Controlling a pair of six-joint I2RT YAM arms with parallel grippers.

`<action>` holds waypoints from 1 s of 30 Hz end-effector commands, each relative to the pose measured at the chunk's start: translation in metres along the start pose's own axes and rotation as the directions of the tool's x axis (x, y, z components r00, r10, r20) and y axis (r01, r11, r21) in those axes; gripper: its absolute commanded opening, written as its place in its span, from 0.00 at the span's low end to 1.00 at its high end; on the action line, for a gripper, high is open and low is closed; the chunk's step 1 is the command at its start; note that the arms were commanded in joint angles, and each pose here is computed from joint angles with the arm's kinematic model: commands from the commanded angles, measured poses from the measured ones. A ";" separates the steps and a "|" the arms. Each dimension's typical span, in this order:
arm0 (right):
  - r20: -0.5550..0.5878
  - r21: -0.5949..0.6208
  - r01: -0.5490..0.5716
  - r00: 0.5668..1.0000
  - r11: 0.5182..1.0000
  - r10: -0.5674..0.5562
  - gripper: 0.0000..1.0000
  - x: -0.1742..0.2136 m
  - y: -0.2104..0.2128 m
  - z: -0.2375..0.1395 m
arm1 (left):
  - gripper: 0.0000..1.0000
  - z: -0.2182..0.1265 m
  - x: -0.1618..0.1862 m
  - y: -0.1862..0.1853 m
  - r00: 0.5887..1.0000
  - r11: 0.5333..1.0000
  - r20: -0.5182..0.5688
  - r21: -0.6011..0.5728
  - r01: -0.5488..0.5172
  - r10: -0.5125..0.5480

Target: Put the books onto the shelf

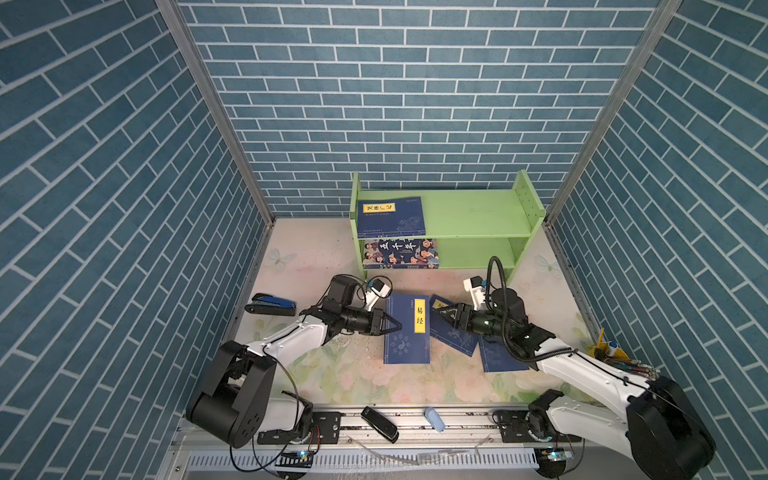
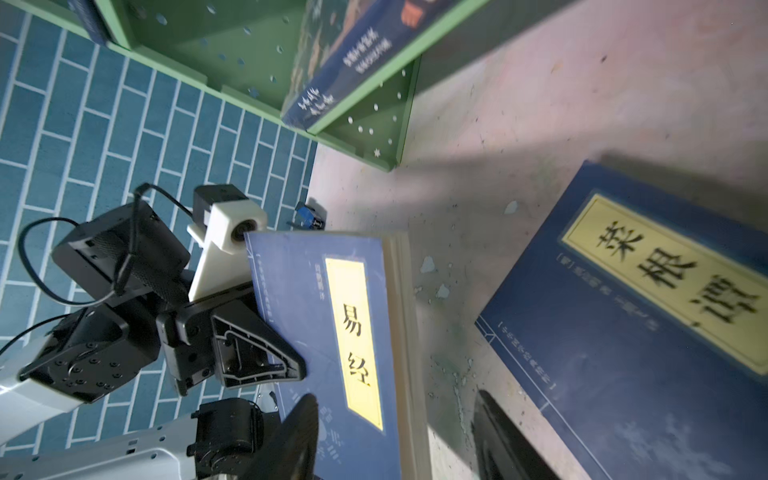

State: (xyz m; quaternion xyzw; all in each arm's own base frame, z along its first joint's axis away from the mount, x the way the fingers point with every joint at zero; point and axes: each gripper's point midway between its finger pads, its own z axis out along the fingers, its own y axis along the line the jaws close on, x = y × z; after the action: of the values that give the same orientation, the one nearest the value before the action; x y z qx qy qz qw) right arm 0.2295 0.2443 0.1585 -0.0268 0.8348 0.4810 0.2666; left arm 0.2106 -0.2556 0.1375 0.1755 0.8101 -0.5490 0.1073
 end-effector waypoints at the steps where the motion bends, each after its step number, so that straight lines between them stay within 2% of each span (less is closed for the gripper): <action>1: 0.022 0.100 0.054 0.998 0.994 -0.056 0.60 -0.003 -0.005 -0.022 | 0.04 -0.006 0.003 -0.037 0.993 0.987 -0.048 0.119 -0.106 0.112; 6: 0.108 0.141 0.096 0.988 0.985 -0.112 0.65 -0.018 0.010 -0.059 | 0.04 -0.010 0.008 -0.076 0.974 0.965 -0.118 0.202 -0.170 0.196; 11: 0.126 0.154 0.106 0.984 0.982 -0.126 0.65 -0.023 0.022 -0.078 | 0.04 -0.014 0.025 -0.115 0.932 0.937 -0.224 0.271 -0.223 0.286; 15: 0.174 0.154 0.128 0.973 0.980 -0.155 0.66 -0.031 0.034 -0.093 | 0.04 -0.016 0.035 -0.141 0.900 0.914 -0.264 0.311 -0.262 0.348; 21: 0.258 0.182 0.183 0.939 0.966 -0.227 0.67 -0.049 0.057 -0.125 | 0.04 -0.030 0.030 -0.177 0.854 0.862 -0.235 0.344 -0.373 0.463; 25: 0.344 0.192 0.219 0.898 0.957 -0.275 0.68 -0.064 0.078 -0.152 | 0.04 -0.039 0.014 -0.201 0.817 0.811 -0.167 0.335 -0.480 0.552; 30: 0.439 0.165 0.266 0.843 0.950 -0.312 0.74 -0.076 0.105 -0.180 | 0.00 -0.044 -0.021 -0.219 0.759 0.754 -0.089 0.233 -0.614 0.645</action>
State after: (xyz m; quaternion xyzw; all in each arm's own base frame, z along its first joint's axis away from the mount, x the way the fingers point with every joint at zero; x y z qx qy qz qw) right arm 0.1881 0.1471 0.3332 -0.0203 0.7684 0.4047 0.4953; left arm 0.1353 -0.2908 0.3301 0.4721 0.6630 -0.5602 0.1541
